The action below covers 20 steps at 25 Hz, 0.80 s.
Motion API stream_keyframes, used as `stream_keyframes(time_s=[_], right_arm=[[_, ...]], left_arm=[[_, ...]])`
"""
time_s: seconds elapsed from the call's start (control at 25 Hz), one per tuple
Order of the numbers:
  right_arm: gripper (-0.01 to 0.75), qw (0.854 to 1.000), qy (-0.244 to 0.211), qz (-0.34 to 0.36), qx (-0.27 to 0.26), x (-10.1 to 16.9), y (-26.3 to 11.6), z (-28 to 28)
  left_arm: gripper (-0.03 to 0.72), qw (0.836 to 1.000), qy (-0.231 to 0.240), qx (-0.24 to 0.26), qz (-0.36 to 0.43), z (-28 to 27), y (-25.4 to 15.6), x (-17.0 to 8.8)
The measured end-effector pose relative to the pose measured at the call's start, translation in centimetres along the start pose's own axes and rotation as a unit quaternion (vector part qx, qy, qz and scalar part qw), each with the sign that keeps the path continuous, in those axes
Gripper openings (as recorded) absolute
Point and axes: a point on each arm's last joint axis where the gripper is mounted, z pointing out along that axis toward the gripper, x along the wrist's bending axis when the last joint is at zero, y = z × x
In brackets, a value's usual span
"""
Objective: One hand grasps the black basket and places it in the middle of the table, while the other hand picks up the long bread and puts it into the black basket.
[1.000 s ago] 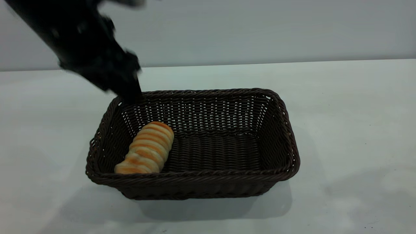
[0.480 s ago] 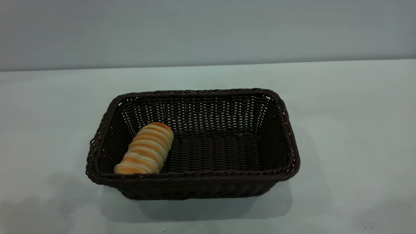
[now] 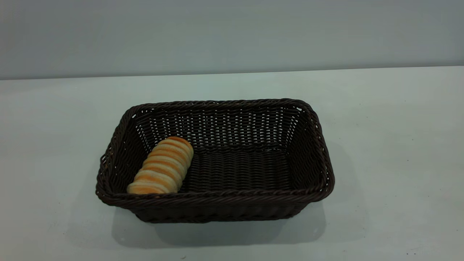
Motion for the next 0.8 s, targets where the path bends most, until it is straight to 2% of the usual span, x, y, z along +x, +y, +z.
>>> stream_keyframes(time_s=[0.08,0.2,0.6,0.8], right_arm=[[0.523,1.000,-0.001,-0.002,-0.018,0.1,-1.1,-0.8],[0.523,0.999,-0.003,-0.005,-0.051,0.3,-2.9,-2.0],[0.523,0.990,-0.011,-0.042,-0.132,0.8,-8.9,-3.7],[0.523,0.990,-0.013,-0.062,-0.128,0.7,-10.7,-2.4]], left_arm=[[0.547,0.999,-0.005,-0.038,-0.005,-2.0,-1.4,-0.2],[0.547,0.998,-0.015,-0.064,-0.009,-3.0,-4.2,-0.6],[0.505,0.998,-0.018,-0.062,-0.009,0.0,-13.7,-1.9],[0.486,0.997,-0.023,-0.078,-0.012,1.2,-16.6,-2.4]])
